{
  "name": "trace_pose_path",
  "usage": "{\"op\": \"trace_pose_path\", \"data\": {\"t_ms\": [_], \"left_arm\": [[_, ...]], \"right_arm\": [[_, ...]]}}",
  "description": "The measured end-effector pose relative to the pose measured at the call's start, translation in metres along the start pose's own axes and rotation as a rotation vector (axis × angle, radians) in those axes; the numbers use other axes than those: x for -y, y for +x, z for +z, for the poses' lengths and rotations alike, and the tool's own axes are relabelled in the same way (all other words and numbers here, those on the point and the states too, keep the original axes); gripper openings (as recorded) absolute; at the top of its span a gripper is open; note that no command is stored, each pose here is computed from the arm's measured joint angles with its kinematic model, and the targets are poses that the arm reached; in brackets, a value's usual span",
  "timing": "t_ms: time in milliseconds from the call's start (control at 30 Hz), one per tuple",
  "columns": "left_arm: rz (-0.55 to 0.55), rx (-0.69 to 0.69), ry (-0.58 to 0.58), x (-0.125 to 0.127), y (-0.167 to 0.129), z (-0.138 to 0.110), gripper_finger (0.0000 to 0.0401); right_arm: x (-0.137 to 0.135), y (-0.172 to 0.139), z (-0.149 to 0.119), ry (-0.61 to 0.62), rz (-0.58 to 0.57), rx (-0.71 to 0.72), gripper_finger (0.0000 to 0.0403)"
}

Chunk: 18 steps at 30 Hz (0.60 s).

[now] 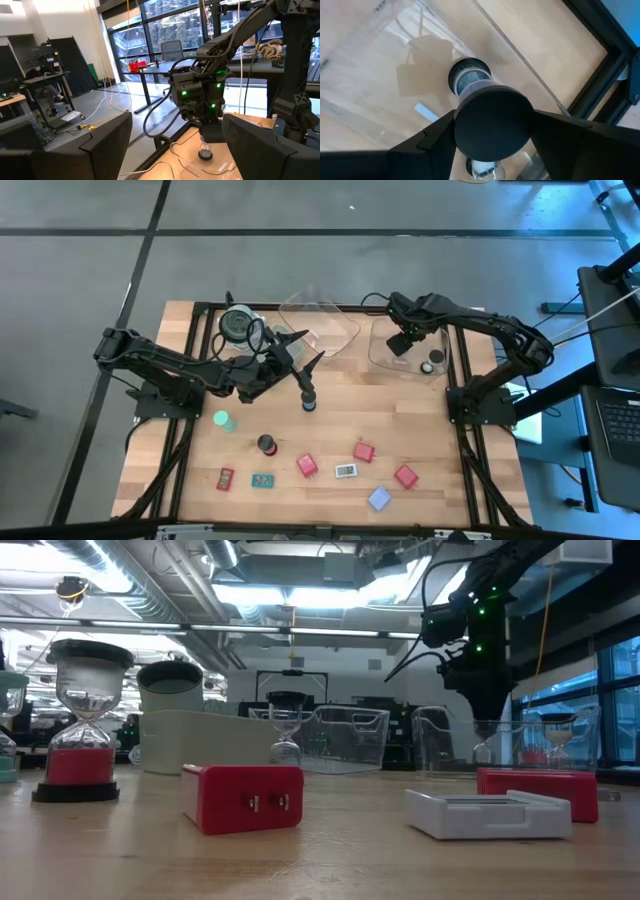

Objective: Pick & Place Office items
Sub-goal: Put the purple hourglass into the right transparent bin

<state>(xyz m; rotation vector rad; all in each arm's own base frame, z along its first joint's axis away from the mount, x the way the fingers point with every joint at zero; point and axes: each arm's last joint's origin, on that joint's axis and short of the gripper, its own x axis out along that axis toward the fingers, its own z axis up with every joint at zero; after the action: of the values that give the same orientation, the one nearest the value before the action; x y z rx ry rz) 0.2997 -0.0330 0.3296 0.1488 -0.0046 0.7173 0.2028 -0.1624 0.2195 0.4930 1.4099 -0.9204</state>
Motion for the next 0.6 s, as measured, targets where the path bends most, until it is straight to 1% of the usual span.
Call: {"op": "trace_pose_path", "data": {"t_ms": [133,367,500,600], "left_arm": [[0.000,0.000,0.000,0.0000,0.0000,0.0000,0.0308],[0.000,0.000,0.000,0.0000,0.0000,0.0000,0.0308],[0.000,0.000,-0.001,0.0000,0.0000,0.0001,0.0308],[0.000,0.000,-0.001,0.0000,0.0000,0.0001,0.0308]], "right_arm": [[-0.0010,0.0000,0.0041,0.008,0.023,0.038,0.0235],[-0.0024,-0.0001,0.0070,0.007,0.052,0.063,0.0223],[-0.0037,-0.0003,0.0075,-0.015,0.086,0.064,0.0237],[-0.0040,-0.0003,0.0082,-0.014,0.092,0.070,0.0244]]}}
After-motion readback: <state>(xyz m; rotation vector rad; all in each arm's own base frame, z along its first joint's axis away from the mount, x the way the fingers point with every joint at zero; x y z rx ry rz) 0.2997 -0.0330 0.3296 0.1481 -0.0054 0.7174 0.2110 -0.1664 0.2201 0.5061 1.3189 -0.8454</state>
